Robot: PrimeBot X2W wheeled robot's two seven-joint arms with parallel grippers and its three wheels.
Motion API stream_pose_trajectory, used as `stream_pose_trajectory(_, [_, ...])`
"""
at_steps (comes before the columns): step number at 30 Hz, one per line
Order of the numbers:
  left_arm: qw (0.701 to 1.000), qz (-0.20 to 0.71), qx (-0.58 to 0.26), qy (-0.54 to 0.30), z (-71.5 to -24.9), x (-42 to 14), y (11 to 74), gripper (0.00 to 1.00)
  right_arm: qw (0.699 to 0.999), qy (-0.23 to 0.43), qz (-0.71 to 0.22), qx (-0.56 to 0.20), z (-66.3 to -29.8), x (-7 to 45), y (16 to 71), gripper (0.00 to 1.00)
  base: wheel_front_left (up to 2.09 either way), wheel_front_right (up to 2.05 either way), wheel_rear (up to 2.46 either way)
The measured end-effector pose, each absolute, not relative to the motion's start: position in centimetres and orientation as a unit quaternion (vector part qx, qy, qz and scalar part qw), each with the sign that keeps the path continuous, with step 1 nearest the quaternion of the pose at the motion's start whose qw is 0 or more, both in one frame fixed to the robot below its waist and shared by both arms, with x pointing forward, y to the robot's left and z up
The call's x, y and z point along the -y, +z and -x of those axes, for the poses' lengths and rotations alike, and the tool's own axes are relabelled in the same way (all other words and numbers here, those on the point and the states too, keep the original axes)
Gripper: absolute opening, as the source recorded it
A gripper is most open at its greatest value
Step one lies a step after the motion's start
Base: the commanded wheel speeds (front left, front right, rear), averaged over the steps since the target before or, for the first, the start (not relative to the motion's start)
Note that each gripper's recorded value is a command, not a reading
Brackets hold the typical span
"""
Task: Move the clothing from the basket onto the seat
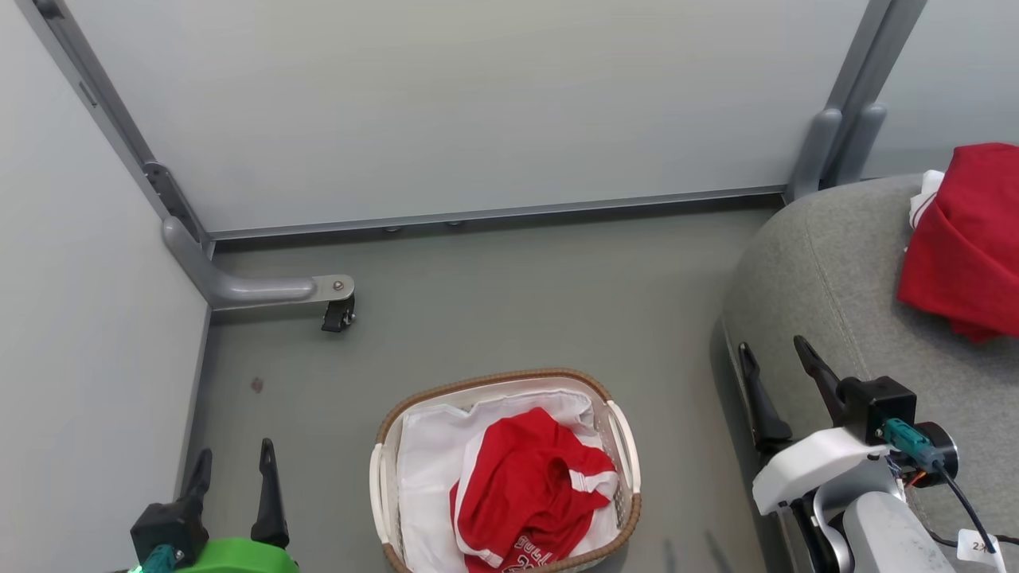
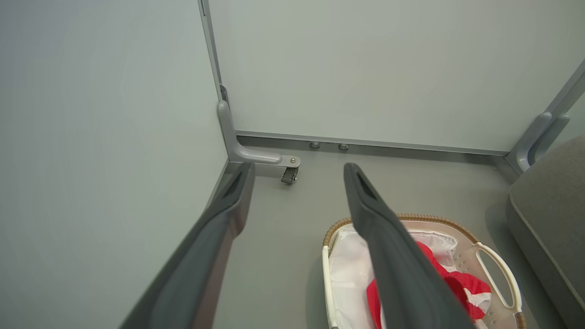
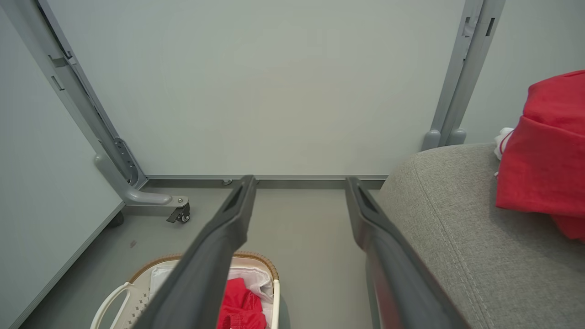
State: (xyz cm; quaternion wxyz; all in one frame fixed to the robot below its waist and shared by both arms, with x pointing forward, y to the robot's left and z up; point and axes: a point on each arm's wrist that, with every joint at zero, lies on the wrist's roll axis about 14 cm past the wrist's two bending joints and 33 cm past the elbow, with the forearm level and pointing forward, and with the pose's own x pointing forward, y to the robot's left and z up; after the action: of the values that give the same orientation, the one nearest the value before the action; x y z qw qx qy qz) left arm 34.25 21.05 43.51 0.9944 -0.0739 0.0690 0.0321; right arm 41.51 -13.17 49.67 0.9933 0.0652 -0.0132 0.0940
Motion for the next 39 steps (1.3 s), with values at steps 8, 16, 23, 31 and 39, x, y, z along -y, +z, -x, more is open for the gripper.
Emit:
stream_pose_trajectory(8, [0.991, 0.097, -0.092, 0.025, -33.9, -20.1, 42.1, 1.00, 0.993, 0.101, -0.067, 0.006, -41.7, 12.7, 49.1, 1.00, 0.00, 0.00, 0.00])
stream_pose_trajectory(16, [0.988, 0.114, -0.097, -0.024, -37.6, -16.8, 41.9, 1.00, 0.993, 0.094, -0.068, 0.022, -44.5, 13.1, 49.8, 1.00, 0.00, 0.00, 0.00])
stream_pose_trajectory(23, [0.981, 0.127, -0.121, -0.087, -41.5, -12.6, 40.3, 1.00, 0.993, 0.093, -0.069, 0.031, -47.6, 13.2, 49.5, 1.00, 0.00, 0.00, 0.00])
stream_pose_trajectory(31, [0.967, 0.123, -0.171, -0.147, -44.8, -9.3, 36.3, 1.00, 0.993, 0.091, -0.069, 0.038, -50.9, 13.6, 48.4, 1.00, 0.00, 0.00, 0.00])
stream_pose_trajectory(39, [0.944, 0.101, -0.236, -0.209, -46.7, -6.7, 30.6, 1.00, 0.992, 0.089, -0.079, 0.033, -53.0, 14.0, 46.2, 1.00, 0.00, 0.00, 0.00])
